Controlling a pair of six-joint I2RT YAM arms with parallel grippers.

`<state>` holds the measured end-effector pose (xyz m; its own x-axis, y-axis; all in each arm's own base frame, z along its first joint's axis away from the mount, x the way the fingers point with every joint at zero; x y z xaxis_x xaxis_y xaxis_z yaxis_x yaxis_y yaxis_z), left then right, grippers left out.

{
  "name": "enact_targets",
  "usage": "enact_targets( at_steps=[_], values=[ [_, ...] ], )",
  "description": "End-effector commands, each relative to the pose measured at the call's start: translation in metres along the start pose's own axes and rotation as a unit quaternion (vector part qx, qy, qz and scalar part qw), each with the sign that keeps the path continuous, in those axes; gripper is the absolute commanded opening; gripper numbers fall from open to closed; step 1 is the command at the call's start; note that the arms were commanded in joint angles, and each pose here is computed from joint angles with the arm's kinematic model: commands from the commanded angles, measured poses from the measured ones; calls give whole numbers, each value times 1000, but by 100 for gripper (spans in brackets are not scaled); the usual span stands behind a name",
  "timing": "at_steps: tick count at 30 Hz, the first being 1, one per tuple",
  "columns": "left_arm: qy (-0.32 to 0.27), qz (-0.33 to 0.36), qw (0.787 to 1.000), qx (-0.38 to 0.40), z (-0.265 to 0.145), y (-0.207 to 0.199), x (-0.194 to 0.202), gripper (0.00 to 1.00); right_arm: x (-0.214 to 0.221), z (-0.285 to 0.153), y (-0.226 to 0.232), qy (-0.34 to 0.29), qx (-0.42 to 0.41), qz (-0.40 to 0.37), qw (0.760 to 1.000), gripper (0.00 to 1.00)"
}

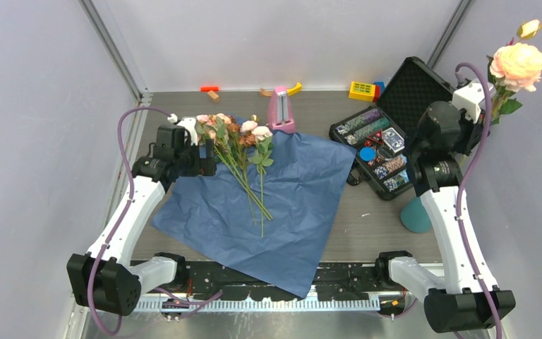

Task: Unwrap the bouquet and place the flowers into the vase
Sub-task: Insert the fake flower into the vase.

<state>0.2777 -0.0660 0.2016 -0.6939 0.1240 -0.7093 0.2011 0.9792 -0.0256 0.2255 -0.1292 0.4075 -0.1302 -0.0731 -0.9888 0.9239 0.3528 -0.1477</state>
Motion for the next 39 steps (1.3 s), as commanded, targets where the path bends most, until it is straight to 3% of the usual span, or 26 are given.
enact_targets(
  at_steps=[1,20,27,39],
  values=[
    [-6,3,1000,11,0,-3,-1,99,8,-3,-17,-5,52,87,995,0],
    [1,-6,999,37,6,-12,2,99,90,-11,-16,38,70,94,992,9],
    [2,-10,999,47,7,-15,3,99,102,-14,-18,45,67,125,989,29],
    [-1,-14,999,53,5,-17,3,99,107,-18,-20,60,51,129,989,49]
  ],
)
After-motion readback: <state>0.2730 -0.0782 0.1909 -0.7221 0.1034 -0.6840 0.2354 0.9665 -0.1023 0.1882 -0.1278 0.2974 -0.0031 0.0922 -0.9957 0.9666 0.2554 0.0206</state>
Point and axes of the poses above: each gripper's point midway between its finger pads, its own z axis out along the fingers, its own y axis along the line the jaws close on, x = y × z, the point moved 3 cm from there along -z, back along the fingers, and after that the axes turned 8 degrees about z, right-handed, at the moved point
